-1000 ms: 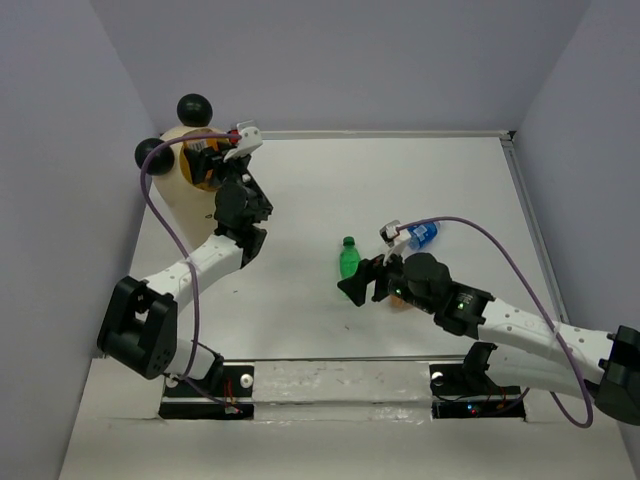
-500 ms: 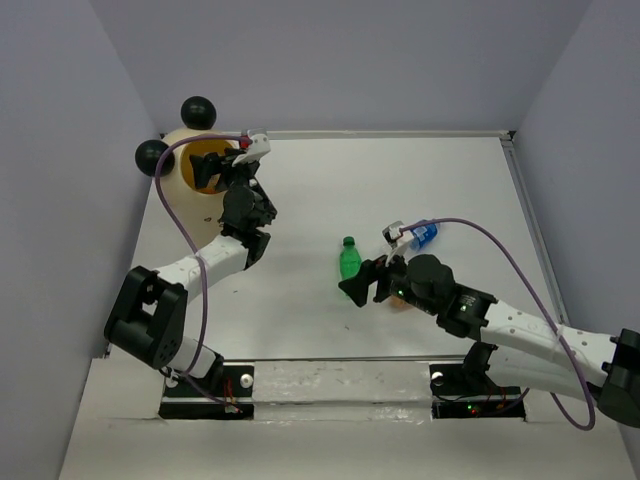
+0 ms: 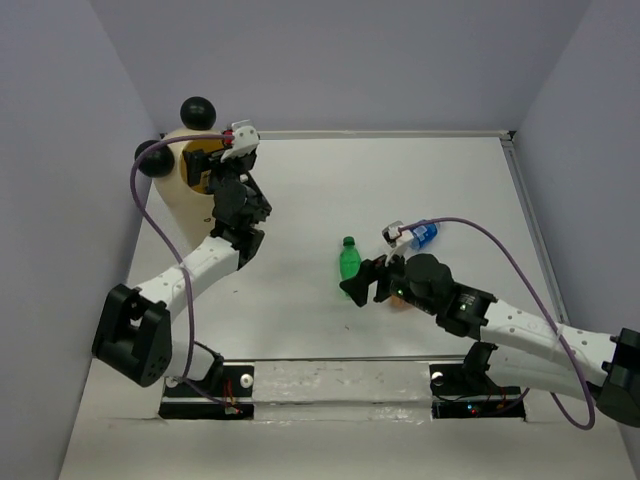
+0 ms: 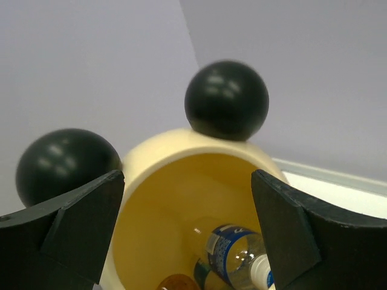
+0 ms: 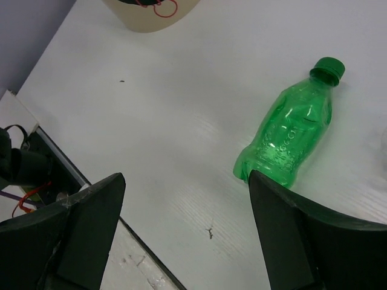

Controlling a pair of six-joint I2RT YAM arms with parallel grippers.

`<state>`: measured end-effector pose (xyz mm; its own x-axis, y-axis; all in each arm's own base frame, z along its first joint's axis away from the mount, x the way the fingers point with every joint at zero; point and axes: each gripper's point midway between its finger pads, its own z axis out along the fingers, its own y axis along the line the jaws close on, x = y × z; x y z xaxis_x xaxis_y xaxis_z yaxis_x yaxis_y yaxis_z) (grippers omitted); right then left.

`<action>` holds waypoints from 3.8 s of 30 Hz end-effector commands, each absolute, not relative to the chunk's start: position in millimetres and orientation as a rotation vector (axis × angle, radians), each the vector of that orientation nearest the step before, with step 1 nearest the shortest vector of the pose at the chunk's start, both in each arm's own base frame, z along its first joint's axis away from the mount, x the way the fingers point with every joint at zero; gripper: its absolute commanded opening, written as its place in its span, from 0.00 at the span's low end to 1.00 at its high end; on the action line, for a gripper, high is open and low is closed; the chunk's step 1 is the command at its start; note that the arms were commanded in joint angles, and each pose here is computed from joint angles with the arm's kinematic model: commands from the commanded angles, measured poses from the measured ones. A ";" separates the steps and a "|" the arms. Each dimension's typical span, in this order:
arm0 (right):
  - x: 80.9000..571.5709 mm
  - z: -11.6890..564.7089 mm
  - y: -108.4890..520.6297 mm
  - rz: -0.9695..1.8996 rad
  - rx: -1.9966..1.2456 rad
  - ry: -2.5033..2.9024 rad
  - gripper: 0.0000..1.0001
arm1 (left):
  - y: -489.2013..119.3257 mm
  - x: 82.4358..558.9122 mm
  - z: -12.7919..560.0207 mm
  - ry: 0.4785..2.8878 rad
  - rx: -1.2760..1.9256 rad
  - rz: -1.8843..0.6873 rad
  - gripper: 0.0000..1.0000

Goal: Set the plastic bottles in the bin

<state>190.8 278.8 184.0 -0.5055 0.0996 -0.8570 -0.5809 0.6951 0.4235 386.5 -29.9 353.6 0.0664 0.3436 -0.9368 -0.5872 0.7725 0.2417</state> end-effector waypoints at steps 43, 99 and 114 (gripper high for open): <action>325.0 112.4 305.6 0.220 -0.242 2.387 0.29 | -81.3 152.9 348.9 1.415 -0.111 -0.756 0.99; 367.8 378.1 553.2 0.871 -0.220 0.882 0.69 | 24.6 141.6 325.2 1.260 -0.657 -0.530 0.99; 343.0 384.1 534.0 0.920 -0.264 0.964 0.62 | 23.2 142.0 326.3 1.261 -0.647 -0.528 0.99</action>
<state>362.5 548.5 330.2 0.2302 0.4563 -0.8595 -0.7451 0.6508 0.1459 157.6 11.7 309.0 0.1413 -0.6385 -0.7565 -0.0592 0.7574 -0.6503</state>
